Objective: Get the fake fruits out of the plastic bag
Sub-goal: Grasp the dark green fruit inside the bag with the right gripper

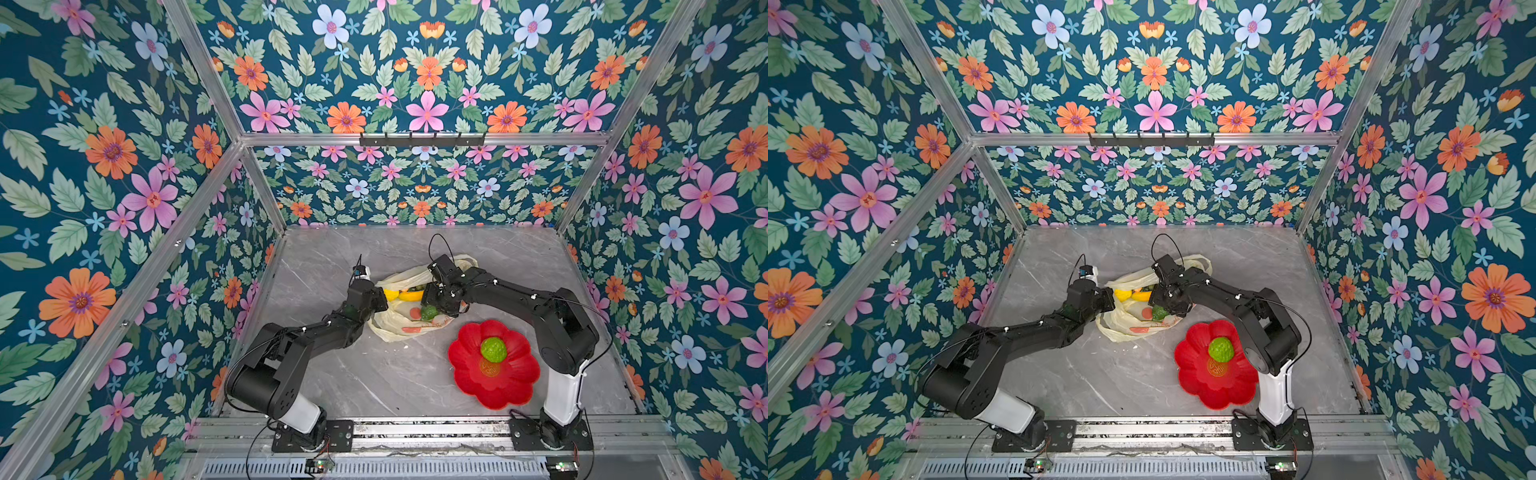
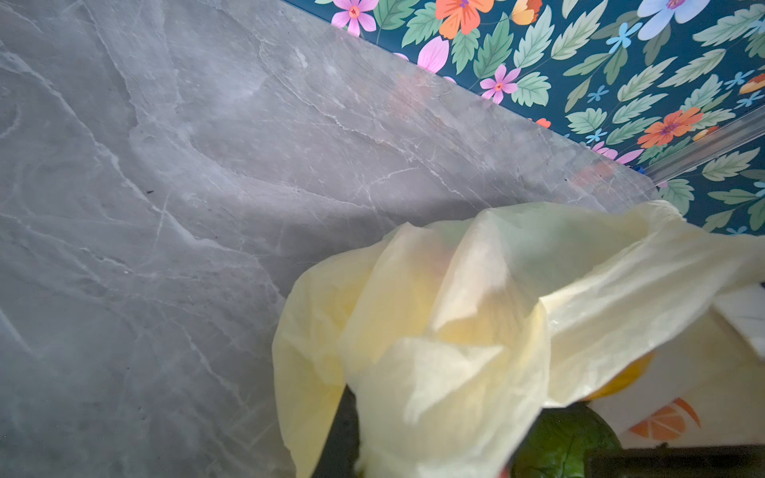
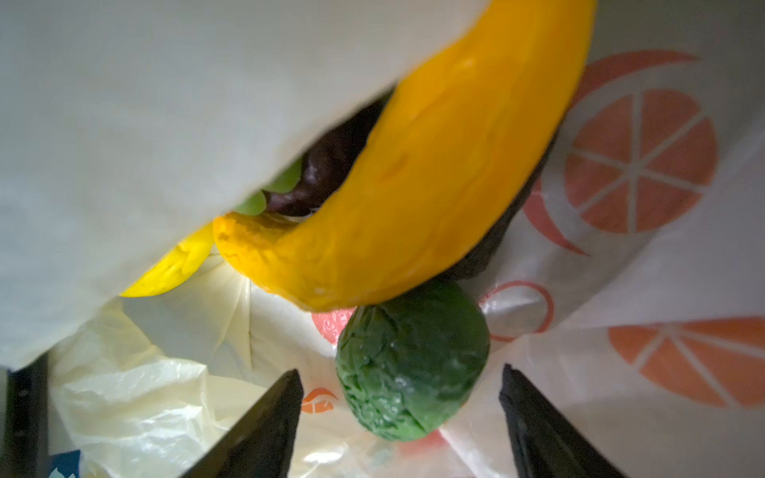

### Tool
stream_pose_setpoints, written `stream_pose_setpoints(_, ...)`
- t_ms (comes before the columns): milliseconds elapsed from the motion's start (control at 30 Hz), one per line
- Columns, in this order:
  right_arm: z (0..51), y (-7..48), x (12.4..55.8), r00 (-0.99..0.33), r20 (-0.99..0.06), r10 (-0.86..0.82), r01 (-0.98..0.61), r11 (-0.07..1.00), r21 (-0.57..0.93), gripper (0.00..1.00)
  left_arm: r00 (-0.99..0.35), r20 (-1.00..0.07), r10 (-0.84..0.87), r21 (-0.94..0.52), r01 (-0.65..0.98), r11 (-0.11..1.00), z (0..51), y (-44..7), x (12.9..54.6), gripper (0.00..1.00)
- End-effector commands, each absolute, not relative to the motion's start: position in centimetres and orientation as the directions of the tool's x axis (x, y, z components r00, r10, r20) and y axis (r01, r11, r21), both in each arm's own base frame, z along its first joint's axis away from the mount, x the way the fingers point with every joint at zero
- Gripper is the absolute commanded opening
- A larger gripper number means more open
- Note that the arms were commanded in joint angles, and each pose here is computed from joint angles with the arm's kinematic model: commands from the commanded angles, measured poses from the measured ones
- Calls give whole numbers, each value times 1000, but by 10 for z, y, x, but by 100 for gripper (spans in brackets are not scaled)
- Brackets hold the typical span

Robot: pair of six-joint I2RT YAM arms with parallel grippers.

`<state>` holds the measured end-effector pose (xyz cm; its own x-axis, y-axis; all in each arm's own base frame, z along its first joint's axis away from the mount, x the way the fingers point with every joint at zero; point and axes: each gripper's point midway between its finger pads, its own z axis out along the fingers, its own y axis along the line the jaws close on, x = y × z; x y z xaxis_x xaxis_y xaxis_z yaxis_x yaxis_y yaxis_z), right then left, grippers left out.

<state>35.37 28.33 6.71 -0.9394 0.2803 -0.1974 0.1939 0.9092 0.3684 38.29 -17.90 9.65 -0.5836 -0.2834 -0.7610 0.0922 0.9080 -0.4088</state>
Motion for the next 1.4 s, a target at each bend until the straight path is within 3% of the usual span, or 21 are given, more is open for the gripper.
stream_pose_setpoints(0,64,284,355,-938,-195,287,201,908,368,78,-573,-768,-284,-406,94,909,100,-179,385,10)
stream_pose_setpoints(567,25,283,362,-950,-151,274,228,937,263,77,-575,-766,-288,-414,98,905,100,-180,385,10)
stream_pose_setpoints(1100,32,294,364,-956,-169,241,186,940,285,54,-563,-774,-291,-411,96,907,106,-178,385,10)
stream_pose_setpoints(1367,41,299,364,-957,-189,220,157,941,300,51,-567,-772,-287,-405,90,910,102,-177,385,10)
